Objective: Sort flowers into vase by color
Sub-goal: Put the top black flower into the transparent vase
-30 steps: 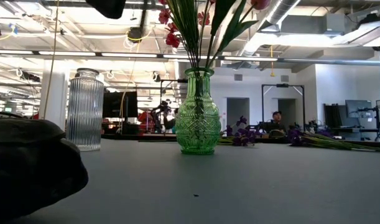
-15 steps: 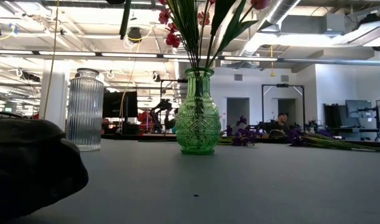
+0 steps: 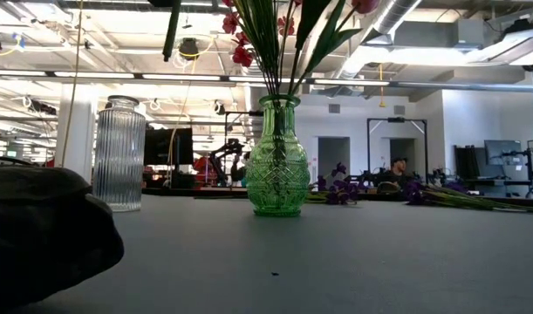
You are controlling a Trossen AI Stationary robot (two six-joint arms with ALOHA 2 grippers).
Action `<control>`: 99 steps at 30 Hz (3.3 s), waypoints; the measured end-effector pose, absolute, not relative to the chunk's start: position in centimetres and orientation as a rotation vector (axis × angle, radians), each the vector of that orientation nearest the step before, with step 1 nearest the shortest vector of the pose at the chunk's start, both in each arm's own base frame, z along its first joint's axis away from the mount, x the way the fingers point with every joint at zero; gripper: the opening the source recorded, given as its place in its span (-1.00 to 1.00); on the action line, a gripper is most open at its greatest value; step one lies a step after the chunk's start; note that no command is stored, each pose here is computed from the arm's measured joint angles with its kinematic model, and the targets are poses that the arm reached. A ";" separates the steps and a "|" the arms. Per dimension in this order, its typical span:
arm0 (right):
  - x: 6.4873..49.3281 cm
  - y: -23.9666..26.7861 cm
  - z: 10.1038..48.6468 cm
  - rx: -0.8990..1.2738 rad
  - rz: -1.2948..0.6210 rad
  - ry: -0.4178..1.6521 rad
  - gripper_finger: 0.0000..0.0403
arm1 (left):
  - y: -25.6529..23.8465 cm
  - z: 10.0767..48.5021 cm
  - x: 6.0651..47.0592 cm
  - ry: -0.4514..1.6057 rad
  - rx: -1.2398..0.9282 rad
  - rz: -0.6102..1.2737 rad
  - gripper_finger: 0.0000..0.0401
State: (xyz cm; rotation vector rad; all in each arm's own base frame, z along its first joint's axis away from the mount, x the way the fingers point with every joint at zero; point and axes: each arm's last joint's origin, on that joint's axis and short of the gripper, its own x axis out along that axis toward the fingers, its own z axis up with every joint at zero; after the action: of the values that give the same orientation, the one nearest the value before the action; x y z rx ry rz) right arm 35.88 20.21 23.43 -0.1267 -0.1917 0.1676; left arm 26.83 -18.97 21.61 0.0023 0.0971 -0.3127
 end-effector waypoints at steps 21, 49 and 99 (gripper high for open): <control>35.4 21.0 23.4 -0.110 0.197 -0.188 -0.68 | -18.5 21.6 27.0 0.093 0.033 -0.230 -0.99; 33.2 23.3 23.1 -0.177 0.121 -0.020 0.42 | -10.8 30.7 16.9 -0.068 0.125 -0.121 -1.00; 33.4 23.0 22.8 -0.135 0.115 0.008 0.42 | -5.0 22.3 14.2 0.088 0.071 0.202 -1.00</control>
State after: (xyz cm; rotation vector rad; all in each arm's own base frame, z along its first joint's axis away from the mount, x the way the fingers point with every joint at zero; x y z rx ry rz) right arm 33.41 23.02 22.84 -0.1351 0.0083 0.1152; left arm 14.22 -5.02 22.29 0.0711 0.0883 0.2024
